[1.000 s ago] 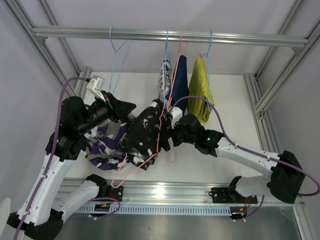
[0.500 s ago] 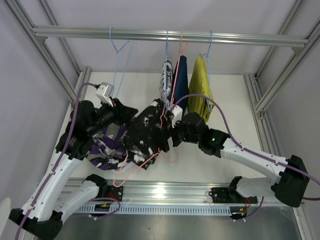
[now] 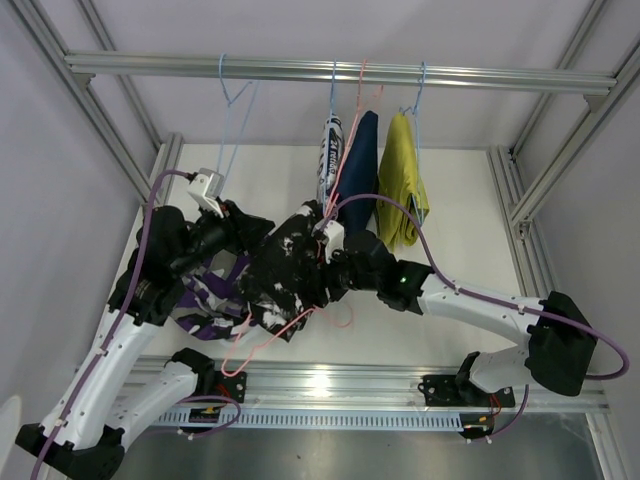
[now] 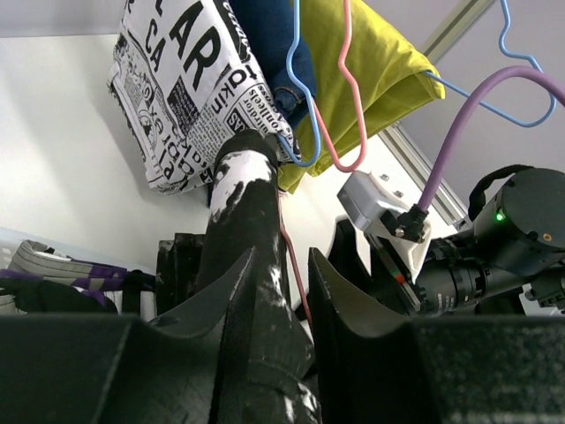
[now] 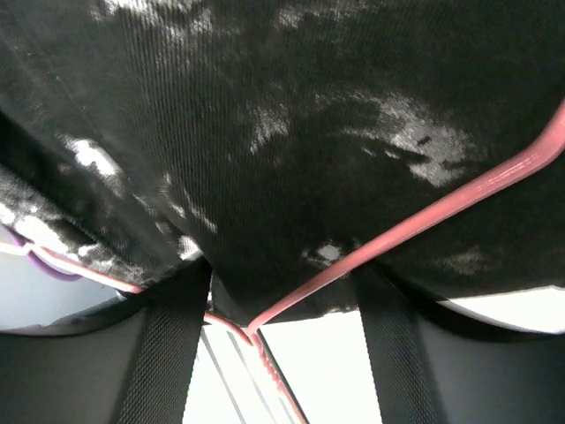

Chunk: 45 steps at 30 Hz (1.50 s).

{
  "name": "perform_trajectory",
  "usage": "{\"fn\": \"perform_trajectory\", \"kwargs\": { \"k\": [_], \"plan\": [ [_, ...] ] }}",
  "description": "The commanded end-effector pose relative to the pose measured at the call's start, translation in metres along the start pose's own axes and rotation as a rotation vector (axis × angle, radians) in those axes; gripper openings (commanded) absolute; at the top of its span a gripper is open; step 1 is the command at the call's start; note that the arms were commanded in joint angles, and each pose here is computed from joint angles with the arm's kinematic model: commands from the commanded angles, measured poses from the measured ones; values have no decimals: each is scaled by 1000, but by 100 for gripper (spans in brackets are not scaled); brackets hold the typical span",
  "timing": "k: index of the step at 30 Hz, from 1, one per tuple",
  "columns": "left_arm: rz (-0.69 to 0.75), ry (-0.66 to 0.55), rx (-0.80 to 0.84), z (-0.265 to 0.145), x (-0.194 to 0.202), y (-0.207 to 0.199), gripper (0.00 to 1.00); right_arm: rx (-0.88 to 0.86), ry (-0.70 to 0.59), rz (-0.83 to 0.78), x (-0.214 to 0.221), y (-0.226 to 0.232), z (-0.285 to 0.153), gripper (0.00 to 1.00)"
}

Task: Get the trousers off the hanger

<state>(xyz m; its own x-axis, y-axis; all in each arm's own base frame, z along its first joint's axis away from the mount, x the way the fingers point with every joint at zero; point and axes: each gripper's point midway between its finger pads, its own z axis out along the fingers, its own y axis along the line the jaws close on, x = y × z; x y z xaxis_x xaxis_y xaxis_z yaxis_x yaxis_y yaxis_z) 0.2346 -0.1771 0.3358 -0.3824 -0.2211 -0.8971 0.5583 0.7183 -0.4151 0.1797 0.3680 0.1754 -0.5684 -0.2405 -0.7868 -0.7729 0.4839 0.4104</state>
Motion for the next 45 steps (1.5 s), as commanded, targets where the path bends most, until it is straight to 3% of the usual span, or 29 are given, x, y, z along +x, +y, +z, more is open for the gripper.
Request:
{"fn": "perform_trajectory", "kwargs": {
  "k": [1, 5, 7, 9, 16, 22, 33, 40, 45],
  "plan": [
    [26, -18, 30, -1, -3, -6, 34, -110, -63, -16, -22, 34, 5, 53],
    [28, -13, 11, -2, -3, -3, 38, -113, -69, -23, -24, 40, 3, 24],
    [29, -12, -18, -1, -4, 2, 47, -107, -72, -26, -25, 40, 1, 9],
    [42, 31, -36, -1, 2, 6, 59, -101, -71, -29, -24, 39, 1, 0],
    [85, 109, -158, -5, 6, 24, 73, -75, -96, -31, -25, 36, -6, 0],
    [44, 163, -165, -20, 22, 20, 73, 4, -95, -14, -25, 20, -8, 0],
    [42, 252, 11, -42, 62, -18, 74, 17, -128, 15, -44, 13, -6, 0],
    [53, 390, -86, -39, 110, 2, 74, -11, -135, 11, -52, 17, -8, 0],
    [45, 424, -134, -40, 125, 12, 74, -21, -135, 11, -52, 18, -6, 0]
  ]
}}
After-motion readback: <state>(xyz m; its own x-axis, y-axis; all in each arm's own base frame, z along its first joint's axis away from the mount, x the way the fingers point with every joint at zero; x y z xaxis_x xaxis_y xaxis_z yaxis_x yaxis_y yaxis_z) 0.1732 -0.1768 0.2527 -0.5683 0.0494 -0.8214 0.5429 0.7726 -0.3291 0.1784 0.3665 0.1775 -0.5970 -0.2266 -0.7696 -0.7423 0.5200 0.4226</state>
